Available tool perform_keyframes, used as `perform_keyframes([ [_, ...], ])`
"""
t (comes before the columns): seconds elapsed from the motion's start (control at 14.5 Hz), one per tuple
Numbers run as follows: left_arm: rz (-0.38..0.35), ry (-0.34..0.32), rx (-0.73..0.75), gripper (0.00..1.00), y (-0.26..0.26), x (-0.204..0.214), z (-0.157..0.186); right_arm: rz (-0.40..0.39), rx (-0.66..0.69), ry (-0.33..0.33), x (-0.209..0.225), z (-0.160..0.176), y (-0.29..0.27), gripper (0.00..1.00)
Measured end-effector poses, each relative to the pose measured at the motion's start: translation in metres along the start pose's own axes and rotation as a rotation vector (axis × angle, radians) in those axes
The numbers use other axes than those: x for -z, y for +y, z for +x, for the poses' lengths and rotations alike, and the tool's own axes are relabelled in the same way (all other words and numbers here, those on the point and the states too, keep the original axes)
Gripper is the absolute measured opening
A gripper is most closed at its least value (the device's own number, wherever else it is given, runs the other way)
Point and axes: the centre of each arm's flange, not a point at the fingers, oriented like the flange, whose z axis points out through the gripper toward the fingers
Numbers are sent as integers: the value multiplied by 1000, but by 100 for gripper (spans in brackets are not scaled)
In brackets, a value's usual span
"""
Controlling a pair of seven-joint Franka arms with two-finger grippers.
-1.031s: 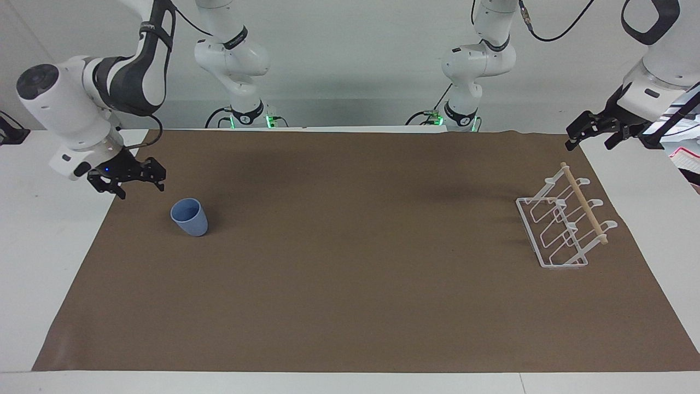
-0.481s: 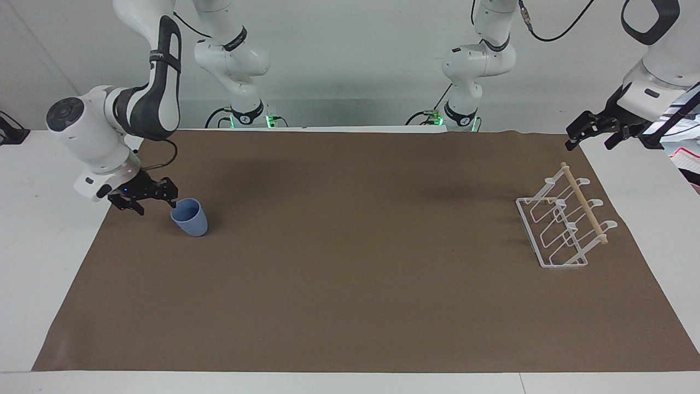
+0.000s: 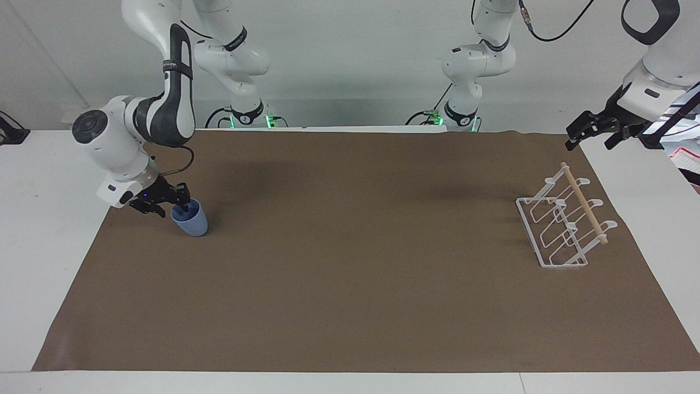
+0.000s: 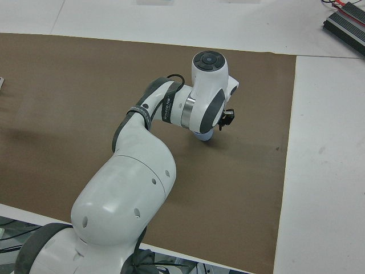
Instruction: Hang cup on cup holder
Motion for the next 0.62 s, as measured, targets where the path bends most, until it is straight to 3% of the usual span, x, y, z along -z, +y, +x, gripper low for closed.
perform_keyframes([
  [0.07, 0, -1, 0, 100, 0, 0, 0, 1, 0, -1, -2, -1, 0, 52],
  [0.34, -1, -8, 2, 100, -1, -1, -1, 1, -1, -2, -3, -1, 0, 8],
  [0.62, -1, -5, 78, 100, -3, 1, -2, 6, 4, -11, 4, 2, -2, 5],
])
